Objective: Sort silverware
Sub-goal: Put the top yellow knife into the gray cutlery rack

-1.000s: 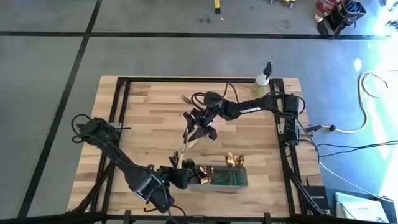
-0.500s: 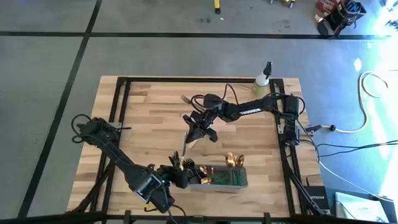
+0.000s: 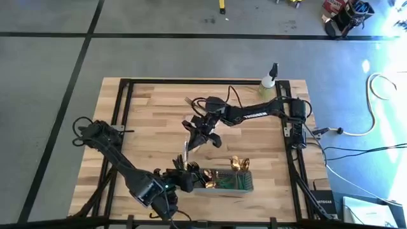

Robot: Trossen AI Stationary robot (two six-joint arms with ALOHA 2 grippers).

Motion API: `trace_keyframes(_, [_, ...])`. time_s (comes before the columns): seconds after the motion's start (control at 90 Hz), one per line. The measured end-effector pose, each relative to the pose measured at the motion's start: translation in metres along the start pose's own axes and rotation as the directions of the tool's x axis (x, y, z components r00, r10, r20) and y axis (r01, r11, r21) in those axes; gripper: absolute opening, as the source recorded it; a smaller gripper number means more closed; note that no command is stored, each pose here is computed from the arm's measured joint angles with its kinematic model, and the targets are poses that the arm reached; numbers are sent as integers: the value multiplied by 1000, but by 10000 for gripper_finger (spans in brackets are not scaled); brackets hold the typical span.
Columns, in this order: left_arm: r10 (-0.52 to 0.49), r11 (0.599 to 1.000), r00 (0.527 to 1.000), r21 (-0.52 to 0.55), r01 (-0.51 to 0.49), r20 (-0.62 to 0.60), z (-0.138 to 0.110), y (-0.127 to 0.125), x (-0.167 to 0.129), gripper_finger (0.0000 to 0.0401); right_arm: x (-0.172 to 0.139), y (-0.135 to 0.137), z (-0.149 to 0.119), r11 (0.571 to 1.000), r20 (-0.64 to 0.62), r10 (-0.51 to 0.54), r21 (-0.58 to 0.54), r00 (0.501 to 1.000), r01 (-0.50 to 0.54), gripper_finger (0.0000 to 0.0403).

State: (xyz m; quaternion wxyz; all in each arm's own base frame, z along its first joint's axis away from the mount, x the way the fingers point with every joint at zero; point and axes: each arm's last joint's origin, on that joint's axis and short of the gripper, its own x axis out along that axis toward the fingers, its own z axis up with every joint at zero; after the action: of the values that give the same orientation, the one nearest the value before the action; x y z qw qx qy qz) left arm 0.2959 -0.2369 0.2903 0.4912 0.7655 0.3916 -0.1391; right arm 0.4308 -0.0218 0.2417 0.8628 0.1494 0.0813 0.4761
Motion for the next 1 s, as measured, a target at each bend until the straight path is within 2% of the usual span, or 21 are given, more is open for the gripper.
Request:
trace_keyframes(0.267, [98,992,992,-70,-104,-84,-1,4,-14,80,26,7,9,1000,-99,1,-6,995,-1,0])
trace_keyframes(0.433, [149,945,983,-276,-173,-107,-8,5,-28,80,47,18,2,999,-189,-46,-36,981,40,0])
trace_keyframes(0.533, [177,898,978,-388,-208,-113,-14,6,-37,80,59,26,0,998,-211,-48,-46,976,40,0])
trace_keyframes(0.633, [210,824,968,-508,-251,-136,-24,8,-45,80,69,33,-2,998,-221,-34,-62,975,21,0])
trace_keyframes(0.8, [232,685,962,-679,-266,-143,-41,10,-58,80,79,37,-7,985,-241,-156,-105,958,135,1])
trace_keyframes(0.911, [235,627,962,-734,-261,-141,-48,10,-62,80,78,35,-7,971,-243,-231,-121,942,207,5])
trace_keyframes(1.0, [231,603,962,-755,-257,-143,-53,9,-65,80,76,33,2,961,-240,-270,-127,932,246,26])
